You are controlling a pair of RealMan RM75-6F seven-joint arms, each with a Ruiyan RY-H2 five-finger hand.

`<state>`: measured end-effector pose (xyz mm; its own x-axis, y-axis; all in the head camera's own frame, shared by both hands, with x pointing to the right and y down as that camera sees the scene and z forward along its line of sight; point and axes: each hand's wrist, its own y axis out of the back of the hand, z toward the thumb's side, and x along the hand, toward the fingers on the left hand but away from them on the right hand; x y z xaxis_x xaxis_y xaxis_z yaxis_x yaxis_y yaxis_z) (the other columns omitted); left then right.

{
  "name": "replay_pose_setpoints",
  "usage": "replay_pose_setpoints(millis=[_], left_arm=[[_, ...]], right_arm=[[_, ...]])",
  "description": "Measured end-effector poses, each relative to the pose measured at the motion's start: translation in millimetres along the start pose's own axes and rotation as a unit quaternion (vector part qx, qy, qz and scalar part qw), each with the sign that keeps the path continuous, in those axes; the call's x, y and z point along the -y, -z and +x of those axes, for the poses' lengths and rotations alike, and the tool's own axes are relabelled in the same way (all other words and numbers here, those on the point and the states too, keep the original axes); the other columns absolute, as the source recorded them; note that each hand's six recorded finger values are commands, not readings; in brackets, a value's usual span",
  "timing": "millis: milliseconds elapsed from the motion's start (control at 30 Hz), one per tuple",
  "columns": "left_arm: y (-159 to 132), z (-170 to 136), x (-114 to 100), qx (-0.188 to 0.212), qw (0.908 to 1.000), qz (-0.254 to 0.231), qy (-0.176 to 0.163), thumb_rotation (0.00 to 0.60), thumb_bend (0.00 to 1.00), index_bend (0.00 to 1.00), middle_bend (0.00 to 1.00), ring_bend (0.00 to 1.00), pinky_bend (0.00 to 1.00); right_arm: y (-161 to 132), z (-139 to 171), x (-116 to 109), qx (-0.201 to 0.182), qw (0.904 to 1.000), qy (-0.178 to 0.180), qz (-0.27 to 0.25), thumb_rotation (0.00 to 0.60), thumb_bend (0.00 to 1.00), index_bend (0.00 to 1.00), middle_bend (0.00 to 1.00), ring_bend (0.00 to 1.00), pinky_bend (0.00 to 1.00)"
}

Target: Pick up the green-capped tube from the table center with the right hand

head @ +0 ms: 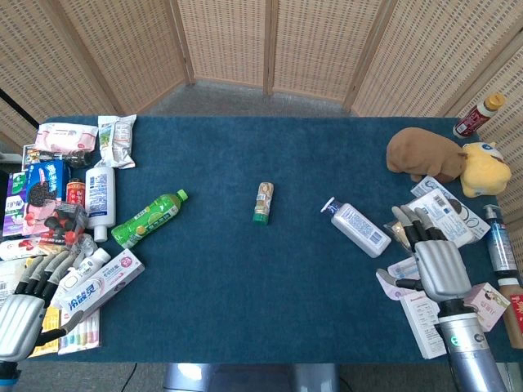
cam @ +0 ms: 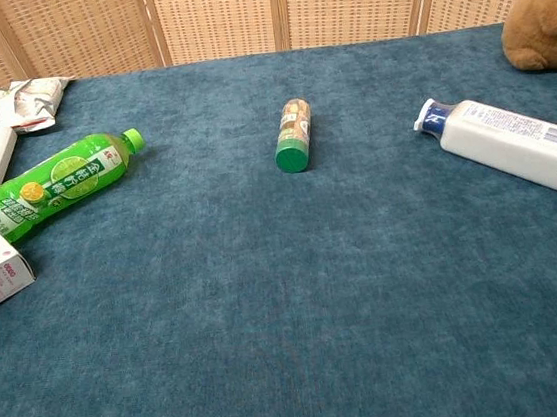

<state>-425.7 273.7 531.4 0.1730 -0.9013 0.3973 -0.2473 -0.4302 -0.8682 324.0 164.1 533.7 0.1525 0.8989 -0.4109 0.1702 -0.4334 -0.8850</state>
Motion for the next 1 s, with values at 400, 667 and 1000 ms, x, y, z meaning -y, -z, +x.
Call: replay_pose_setpoints(millis=[400,667,1000], left_arm=[[3.8,-2.3,-0.1,-0.009,1.0,0.0,0.003,0.6,0.31,0.0,0.0,0.0,0.0],[9.8,-2.7,3.1,-0.018,0.9998,-0.003,0.009,0.6,0.3,0.0,0.0,0.0,0.0],[11.6,1.8,8.1,-0.018,0.9997,-0.006,0.016,0.6,0.3,0.0,0.0,0.0,0.0]], right_arm=[[-104.0,-81.6,23.9,-0.147,0.9869,-0.055,-0.039,0.459,0.19,0.0,0.08,0.01,0.25],[-163.2,-139.3,60.3,-0.196,0.9716,-0.129,-0.033,0.471,0.23,0.0,0.07,0.0,0.15],[-208.5,-188.9,96.2,-0.187,0.9637,-0.19,-0.008,0.471,0.23,0.0,0.07,0.0,0.15]])
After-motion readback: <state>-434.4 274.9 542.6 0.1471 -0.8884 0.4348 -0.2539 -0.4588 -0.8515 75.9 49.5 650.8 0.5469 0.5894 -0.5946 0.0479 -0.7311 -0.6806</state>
